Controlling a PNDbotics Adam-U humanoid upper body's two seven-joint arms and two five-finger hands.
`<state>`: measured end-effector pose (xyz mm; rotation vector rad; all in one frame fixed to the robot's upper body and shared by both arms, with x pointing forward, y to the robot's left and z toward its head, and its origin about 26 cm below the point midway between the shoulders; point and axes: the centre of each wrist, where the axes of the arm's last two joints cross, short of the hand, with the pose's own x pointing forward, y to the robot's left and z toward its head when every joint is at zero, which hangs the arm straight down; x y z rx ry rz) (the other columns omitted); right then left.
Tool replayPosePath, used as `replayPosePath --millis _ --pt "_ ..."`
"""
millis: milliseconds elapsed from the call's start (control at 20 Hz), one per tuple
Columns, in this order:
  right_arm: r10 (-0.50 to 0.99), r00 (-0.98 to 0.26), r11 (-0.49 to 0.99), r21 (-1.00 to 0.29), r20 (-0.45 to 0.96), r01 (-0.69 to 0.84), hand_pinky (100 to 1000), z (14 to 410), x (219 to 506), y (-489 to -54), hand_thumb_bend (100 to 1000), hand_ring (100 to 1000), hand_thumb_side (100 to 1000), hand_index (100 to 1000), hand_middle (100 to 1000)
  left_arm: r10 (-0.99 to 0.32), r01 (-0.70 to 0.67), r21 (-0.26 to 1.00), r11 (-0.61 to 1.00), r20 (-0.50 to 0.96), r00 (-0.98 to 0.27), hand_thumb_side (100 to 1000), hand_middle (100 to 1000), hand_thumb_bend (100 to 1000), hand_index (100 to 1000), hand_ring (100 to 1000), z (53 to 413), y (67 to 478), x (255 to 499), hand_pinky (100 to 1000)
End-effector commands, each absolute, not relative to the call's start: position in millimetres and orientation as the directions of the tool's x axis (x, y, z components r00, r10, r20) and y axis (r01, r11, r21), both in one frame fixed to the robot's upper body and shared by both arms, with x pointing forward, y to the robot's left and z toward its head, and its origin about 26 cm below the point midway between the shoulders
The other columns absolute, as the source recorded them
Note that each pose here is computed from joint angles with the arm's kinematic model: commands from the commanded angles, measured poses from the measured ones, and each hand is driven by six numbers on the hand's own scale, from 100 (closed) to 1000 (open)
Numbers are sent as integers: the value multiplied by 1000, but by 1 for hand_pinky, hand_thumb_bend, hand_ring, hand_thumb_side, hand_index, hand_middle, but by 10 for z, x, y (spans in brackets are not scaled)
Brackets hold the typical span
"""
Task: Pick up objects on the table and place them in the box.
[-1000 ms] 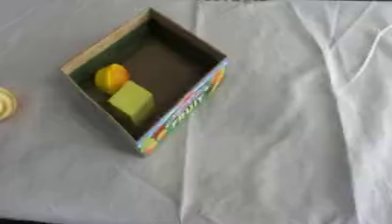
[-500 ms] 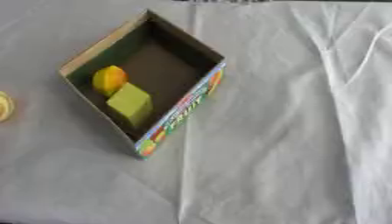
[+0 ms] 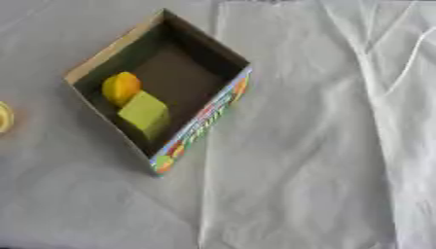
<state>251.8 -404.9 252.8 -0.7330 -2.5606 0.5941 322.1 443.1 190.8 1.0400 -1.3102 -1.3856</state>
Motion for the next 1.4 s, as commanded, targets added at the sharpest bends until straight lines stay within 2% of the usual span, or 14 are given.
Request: replayPosePath --millis 50,200,450,700,800,950,1050,1100,1400 --pt "569 -785 766 -507 246 396 893 2613 2500 -4027 100 800 470 855 650 -978 59 998 -3 9 -208 100 861 455 931 894 2018 4473 3230 892" --pt "561 -783 774 -508 270 379 893 2601 2516 -4002 100 798 470 853 646 -967 88 996 16 38 -253 100 860 461 931 893 1995 4396 3340 892" --pt "552 -781 775 -526 294 350 894 2598 2533 -3975 100 796 470 852 642 -957 111 993 46 76 -280 100 851 416 923 884 2048 4339 3544 885" --pt "543 -779 779 -535 313 328 894 2595 2546 -3955 100 794 470 852 639 -958 157 987 19 63 -278 102 830 447 910 868 2004 4326 3650 863" --pt "539 -779 782 -534 321 321 894 2592 2550 -3947 100 794 470 854 638 -958 170 985 11 59 -281 108 776 399 886 835 1973 4326 3679 838" --pt "536 -776 785 -534 332 314 895 2582 2550 -3946 100 793 474 855 637 -956 144 990 10 52 -290 125 675 221 802 768 1987 4314 3688 786" --pt "537 -771 786 -535 342 310 895 2569 2547 -3949 100 793 457 854 636 -955 107 994 6 37 -295 135 651 148 779 747 2027 4298 3674 769" --pt "537 -769 787 -535 347 308 895 2563 2547 -3950 100 793 477 854 636 -954 87 996 6 32 -300 140 629 116 756 720 2050 4282 3667 749" --pt "536 -764 792 -527 358 309 894 2568 2541 -3960 100 792 482 853 636 -913 -82 997 4 -30 -406 111 588 100 714 680 2390 4030 3637 720"
